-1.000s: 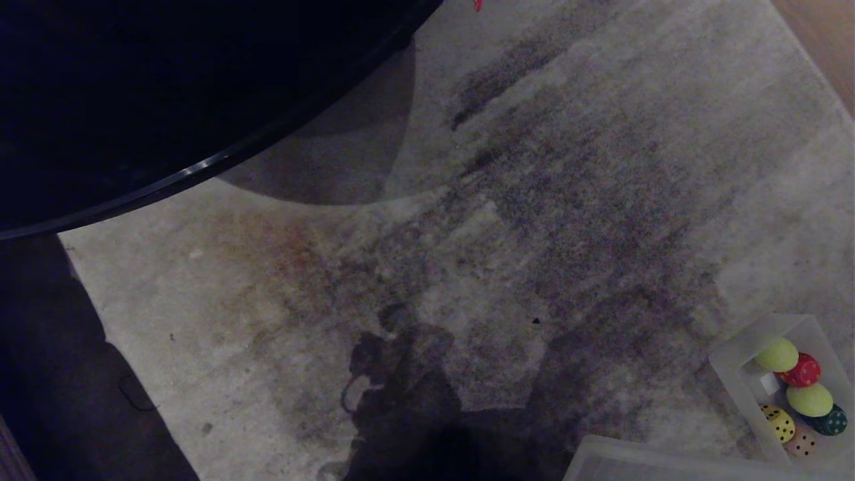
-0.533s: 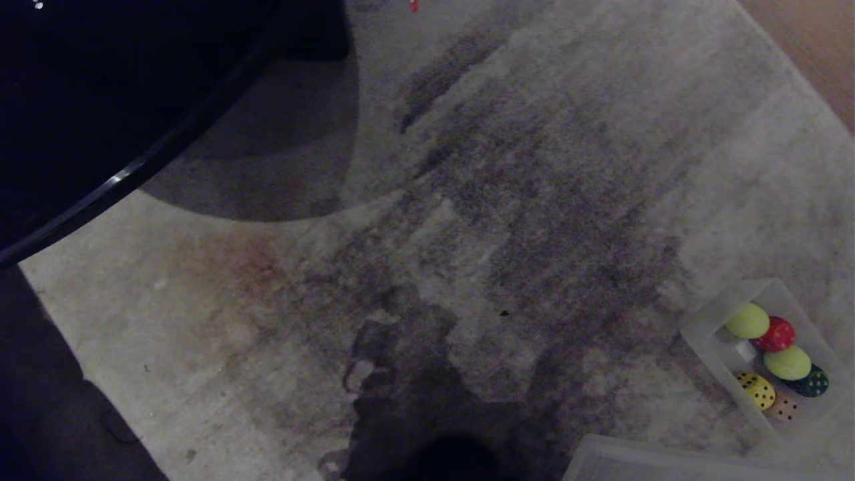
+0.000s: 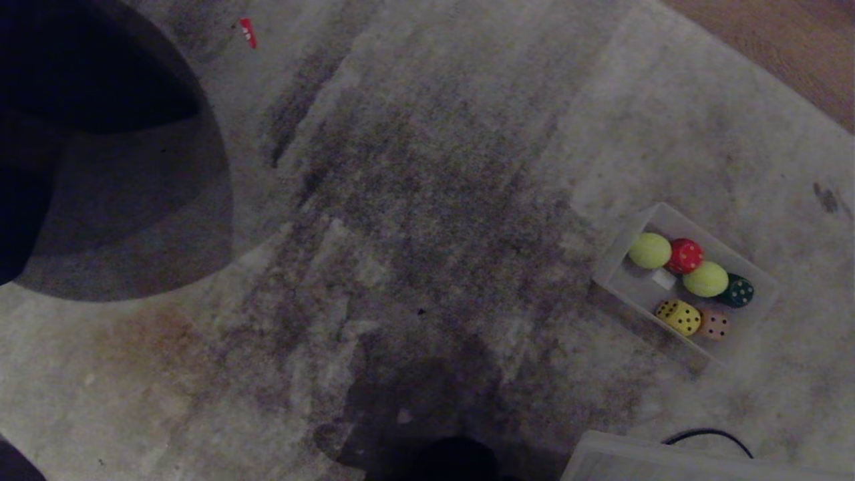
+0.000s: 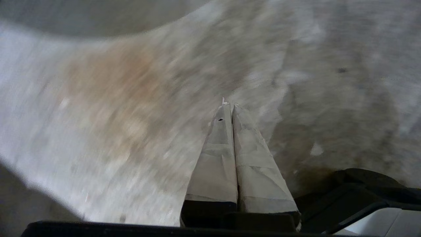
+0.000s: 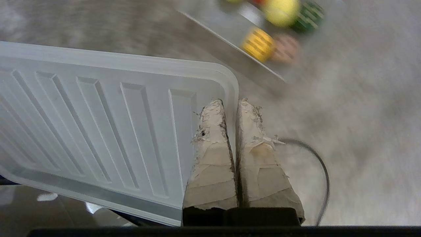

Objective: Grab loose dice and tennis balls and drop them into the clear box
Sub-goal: Close the lid

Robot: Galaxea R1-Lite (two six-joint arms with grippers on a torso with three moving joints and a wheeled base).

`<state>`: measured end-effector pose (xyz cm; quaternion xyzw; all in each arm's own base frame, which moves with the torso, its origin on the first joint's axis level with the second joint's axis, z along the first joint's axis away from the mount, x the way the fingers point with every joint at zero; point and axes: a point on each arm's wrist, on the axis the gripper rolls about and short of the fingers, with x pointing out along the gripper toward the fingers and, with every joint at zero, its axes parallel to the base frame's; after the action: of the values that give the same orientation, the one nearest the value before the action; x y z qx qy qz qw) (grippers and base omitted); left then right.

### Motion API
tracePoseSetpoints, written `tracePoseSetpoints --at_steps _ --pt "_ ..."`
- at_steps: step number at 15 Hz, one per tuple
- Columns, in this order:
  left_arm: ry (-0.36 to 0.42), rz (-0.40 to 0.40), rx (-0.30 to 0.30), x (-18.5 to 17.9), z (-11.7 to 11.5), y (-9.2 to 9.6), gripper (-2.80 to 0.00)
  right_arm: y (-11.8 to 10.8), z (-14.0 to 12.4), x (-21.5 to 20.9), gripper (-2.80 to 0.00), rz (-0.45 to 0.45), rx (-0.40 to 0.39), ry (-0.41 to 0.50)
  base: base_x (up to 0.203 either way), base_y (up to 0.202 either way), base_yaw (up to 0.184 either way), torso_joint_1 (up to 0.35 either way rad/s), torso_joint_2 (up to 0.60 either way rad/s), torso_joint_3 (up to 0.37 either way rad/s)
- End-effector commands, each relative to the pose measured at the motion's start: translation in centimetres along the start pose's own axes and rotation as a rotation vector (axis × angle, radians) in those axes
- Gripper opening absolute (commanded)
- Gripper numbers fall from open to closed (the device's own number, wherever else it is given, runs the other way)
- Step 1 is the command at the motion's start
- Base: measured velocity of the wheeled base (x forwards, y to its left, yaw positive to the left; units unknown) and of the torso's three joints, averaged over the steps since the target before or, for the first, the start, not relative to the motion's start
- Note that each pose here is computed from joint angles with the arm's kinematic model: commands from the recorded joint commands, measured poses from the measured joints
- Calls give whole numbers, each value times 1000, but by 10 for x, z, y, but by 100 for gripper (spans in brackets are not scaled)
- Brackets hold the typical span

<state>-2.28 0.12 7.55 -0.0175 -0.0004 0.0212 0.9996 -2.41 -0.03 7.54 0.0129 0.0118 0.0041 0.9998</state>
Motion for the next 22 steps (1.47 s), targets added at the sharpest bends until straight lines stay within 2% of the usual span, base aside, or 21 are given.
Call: tracePoseSetpoints --at_steps 1,7,22 --pt "3 1 0 0 0 0 -280 0 0 0 -280 1 0 1 2 11 -167 5 3 6" --pt "3 1 -2 0 0 0 -280 0 0 0 -280 2 -1 1 1 10 -144 1 2 4" --pt "3 1 0 0 0 0 -280 0 0 0 -280 1 2 1 0 0 0 0 0 0"
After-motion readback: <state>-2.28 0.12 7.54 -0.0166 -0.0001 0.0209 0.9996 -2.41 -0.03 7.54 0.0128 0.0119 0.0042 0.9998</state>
